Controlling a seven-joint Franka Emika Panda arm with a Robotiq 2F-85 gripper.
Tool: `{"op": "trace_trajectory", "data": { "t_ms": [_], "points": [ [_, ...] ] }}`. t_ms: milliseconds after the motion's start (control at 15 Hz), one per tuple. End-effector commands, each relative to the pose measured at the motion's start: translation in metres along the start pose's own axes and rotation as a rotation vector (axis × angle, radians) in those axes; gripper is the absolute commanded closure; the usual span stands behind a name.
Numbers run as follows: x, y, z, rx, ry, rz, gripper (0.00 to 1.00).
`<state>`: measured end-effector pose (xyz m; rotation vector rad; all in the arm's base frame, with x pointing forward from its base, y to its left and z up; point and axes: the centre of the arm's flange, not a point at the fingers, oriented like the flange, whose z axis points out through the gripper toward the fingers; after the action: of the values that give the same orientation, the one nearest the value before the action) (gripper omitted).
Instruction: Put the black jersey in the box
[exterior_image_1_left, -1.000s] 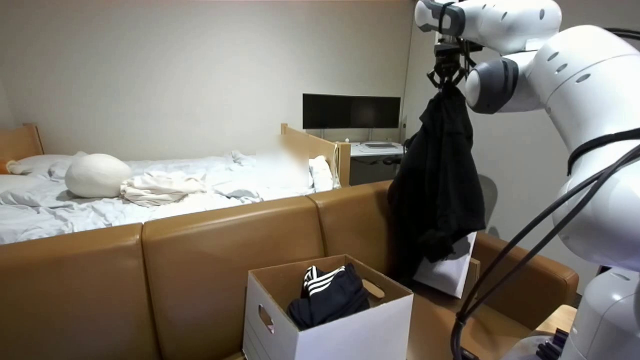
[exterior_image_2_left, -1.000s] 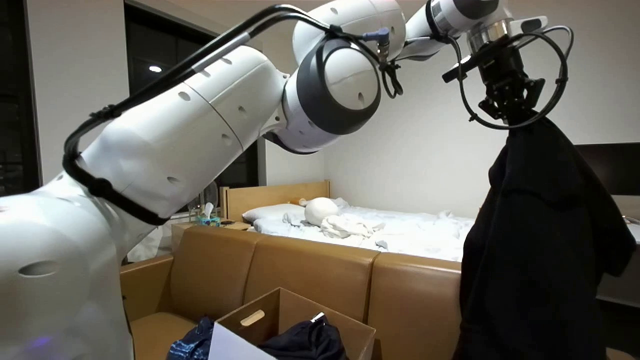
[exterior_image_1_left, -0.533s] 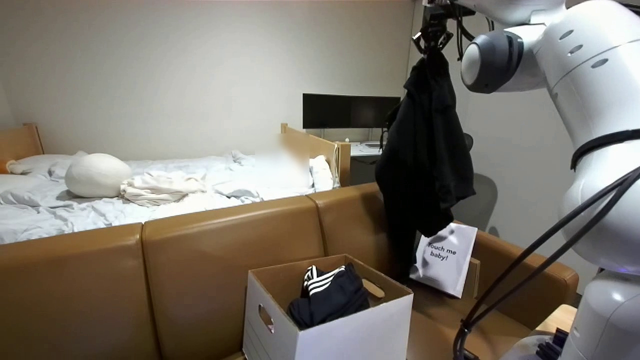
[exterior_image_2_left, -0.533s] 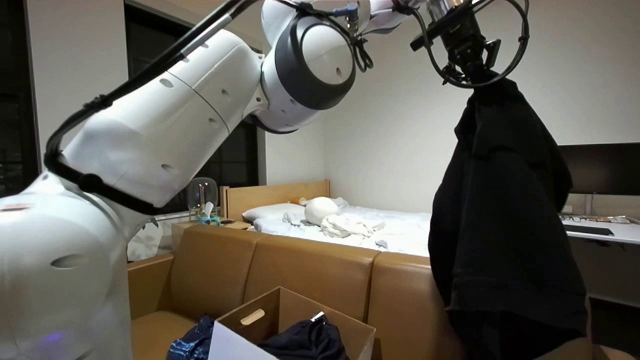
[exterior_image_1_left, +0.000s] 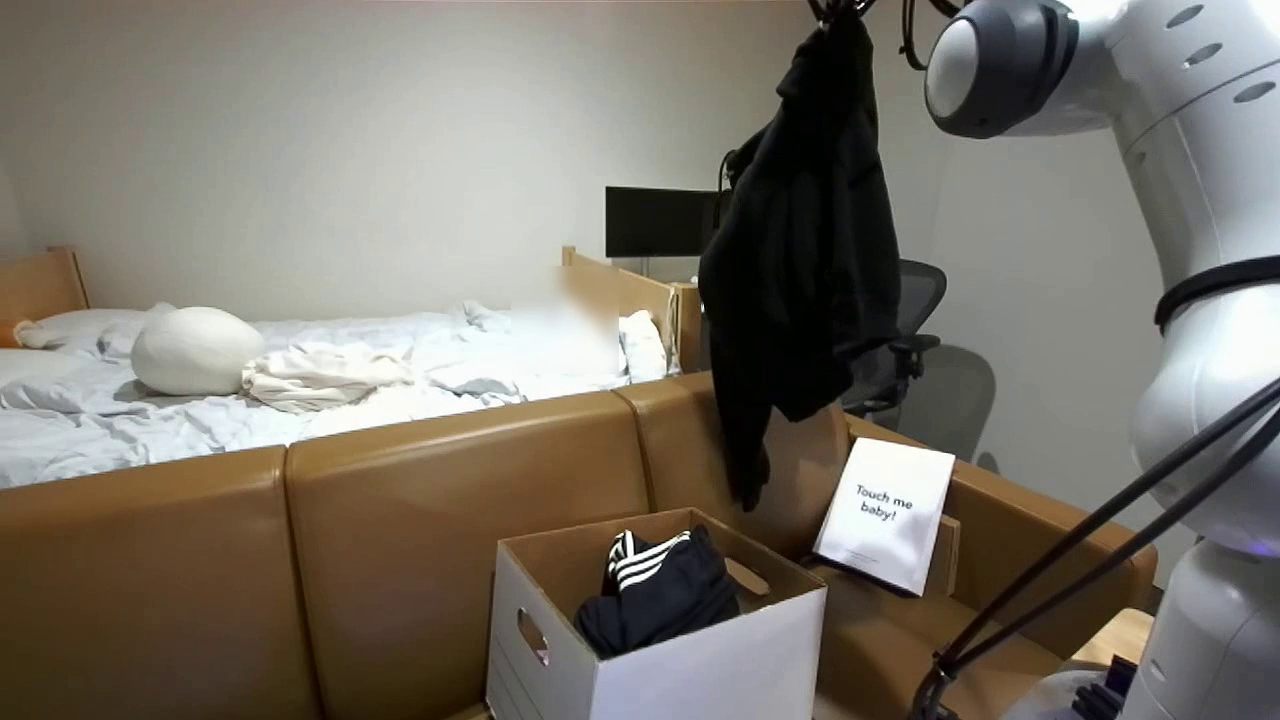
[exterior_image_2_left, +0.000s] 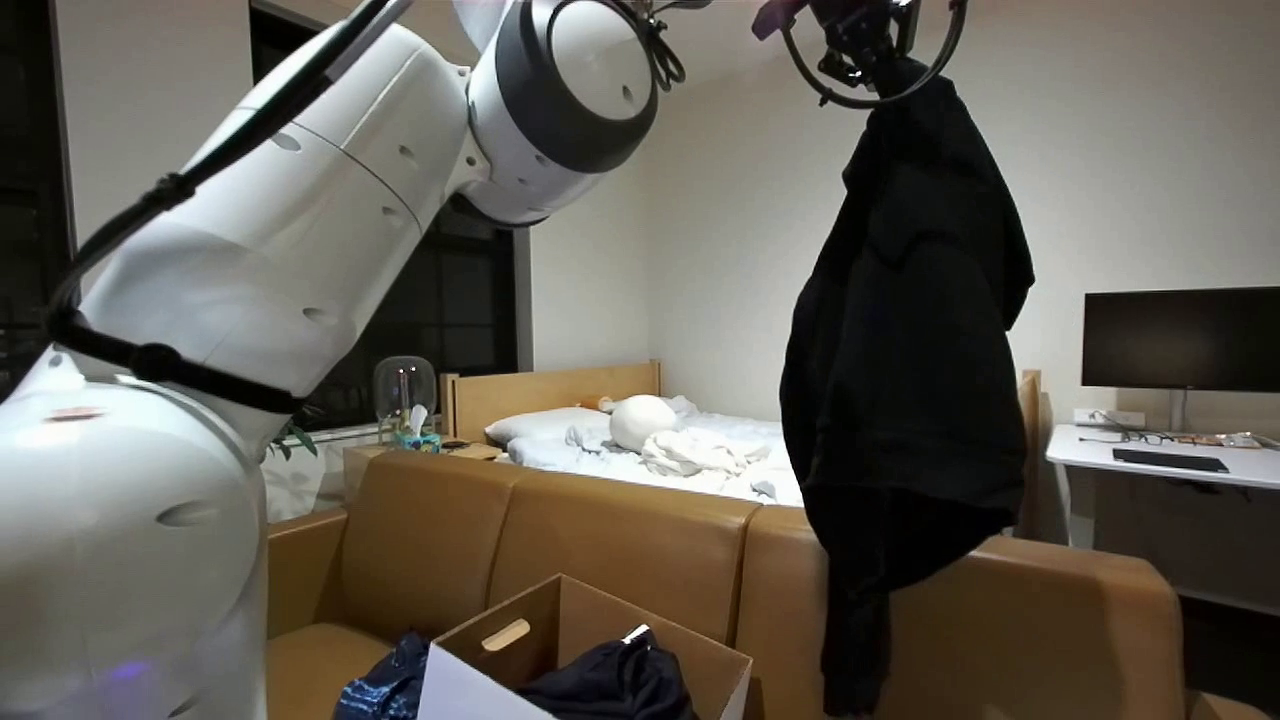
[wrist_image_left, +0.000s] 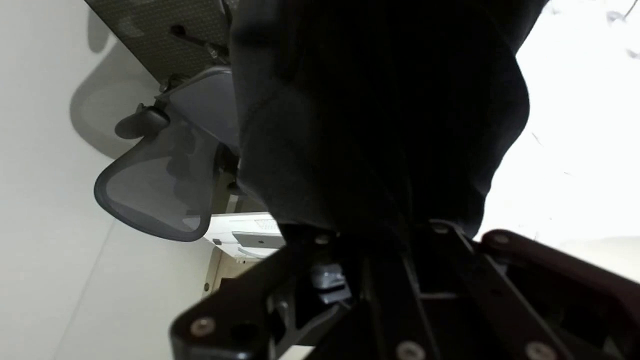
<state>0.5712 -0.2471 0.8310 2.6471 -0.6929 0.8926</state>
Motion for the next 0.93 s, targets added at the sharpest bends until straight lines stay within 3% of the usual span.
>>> {"op": "trace_trajectory", "data": {
  "t_ms": [0,67,133,200,333,867],
  "points": [
    [0.0,-0.001,0.005,0.0,-0.01,-0.002,0.88],
    [0.0,-0.003,0.015,-0.002,-0.023,-0.003,0.88],
    [-0.001,-0.004,0.023,-0.003,-0.033,-0.005,0.95],
    [-0.017,-0.019,0.01,-0.019,0.005,-0.059,0.96],
    [-0.043,-0.036,-0.03,-0.004,0.088,-0.119,0.96],
    [-0.066,-0.077,-0.182,0.115,0.403,-0.113,0.96]
  ]
}}
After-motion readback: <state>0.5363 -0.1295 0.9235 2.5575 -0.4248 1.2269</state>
